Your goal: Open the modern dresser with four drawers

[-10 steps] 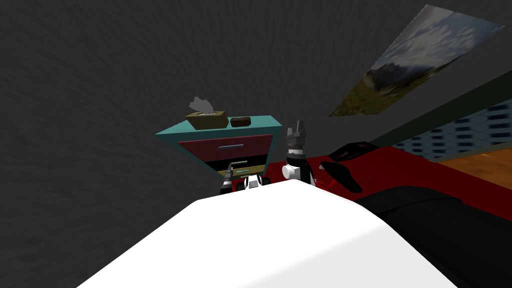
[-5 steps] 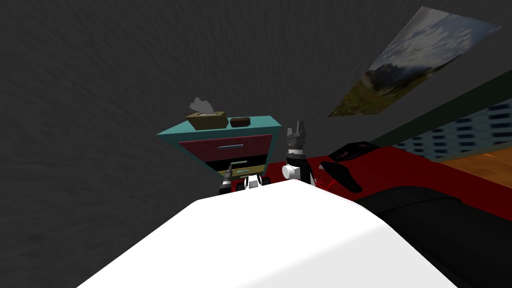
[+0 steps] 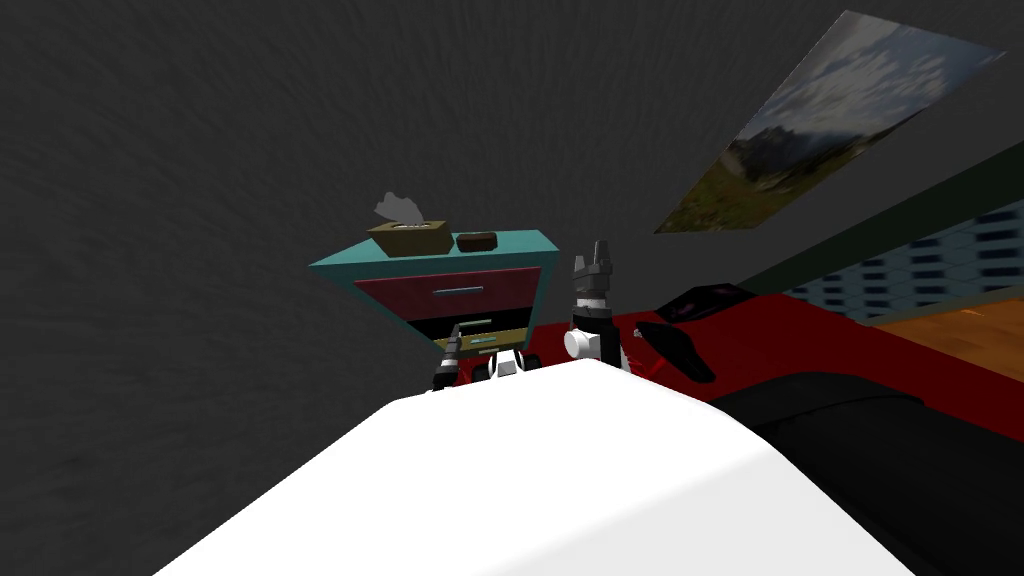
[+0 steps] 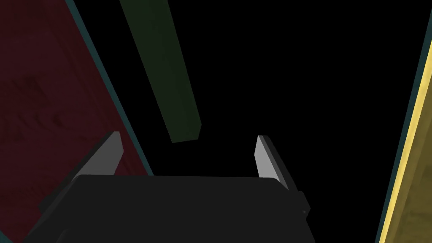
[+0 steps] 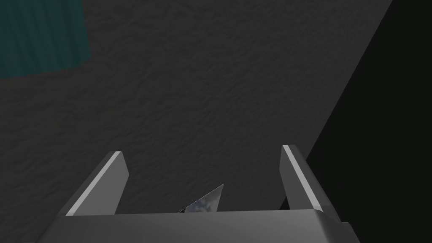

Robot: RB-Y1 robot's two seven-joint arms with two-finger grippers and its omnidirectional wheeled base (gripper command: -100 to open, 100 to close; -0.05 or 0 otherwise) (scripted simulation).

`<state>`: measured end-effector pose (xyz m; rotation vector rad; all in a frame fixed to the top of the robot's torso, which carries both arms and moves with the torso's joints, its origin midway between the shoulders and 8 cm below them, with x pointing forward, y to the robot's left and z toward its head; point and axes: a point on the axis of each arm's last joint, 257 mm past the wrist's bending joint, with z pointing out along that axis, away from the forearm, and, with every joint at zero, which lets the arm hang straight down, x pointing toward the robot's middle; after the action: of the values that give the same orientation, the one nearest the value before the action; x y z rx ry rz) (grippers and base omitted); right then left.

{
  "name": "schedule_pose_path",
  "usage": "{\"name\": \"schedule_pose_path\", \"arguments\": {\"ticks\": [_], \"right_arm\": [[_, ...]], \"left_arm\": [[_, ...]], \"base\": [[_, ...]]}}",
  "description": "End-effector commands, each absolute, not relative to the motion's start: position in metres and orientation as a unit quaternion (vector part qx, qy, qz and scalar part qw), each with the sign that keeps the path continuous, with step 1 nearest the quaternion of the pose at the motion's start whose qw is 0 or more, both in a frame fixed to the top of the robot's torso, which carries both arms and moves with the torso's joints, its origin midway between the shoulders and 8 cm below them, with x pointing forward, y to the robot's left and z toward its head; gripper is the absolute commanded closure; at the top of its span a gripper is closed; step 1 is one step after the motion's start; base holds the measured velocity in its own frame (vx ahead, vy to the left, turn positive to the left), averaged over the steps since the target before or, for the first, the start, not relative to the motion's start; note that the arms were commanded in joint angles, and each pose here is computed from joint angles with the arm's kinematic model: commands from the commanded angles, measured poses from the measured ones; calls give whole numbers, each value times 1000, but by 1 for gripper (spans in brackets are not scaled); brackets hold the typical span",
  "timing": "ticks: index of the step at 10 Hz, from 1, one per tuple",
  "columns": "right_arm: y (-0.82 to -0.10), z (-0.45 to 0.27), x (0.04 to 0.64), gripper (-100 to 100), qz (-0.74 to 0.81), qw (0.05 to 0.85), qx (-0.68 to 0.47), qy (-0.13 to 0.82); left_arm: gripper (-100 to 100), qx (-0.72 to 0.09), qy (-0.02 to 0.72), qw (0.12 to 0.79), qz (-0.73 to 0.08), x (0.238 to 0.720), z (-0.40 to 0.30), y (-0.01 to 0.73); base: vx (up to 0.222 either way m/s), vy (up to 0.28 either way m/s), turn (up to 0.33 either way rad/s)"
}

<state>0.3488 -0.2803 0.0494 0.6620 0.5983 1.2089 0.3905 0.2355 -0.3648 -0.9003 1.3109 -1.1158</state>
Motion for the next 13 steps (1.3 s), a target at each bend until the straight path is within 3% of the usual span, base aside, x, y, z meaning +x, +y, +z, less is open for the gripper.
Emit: {"name": "schedule_pose_path", "arguments": {"ticks": [1, 5, 6, 12, 13], "right_arm": [[-280, 49, 349, 0, 549, 731, 301, 272], [-280, 49, 349, 0, 549, 731, 301, 272], [-280, 49, 349, 0, 549, 731, 301, 272], [-280, 49, 349, 0, 549, 731, 301, 272], [-280, 49, 349, 0, 549, 731, 301, 272]], "left_arm": [[-100, -402, 547, 555, -481, 397, -366, 218], [-100, -398, 550, 557, -479, 406, -363, 221], [100, -399, 550, 556, -479, 396, -368, 220], [100, -395, 551, 556, -482, 403, -359, 219], [-100, -384, 558, 560, -476, 402, -358, 229]], "base": [[-47, -29, 1], [19, -14, -3], [-29, 11, 7], [-142, -2, 16], [6, -9, -12]]}}
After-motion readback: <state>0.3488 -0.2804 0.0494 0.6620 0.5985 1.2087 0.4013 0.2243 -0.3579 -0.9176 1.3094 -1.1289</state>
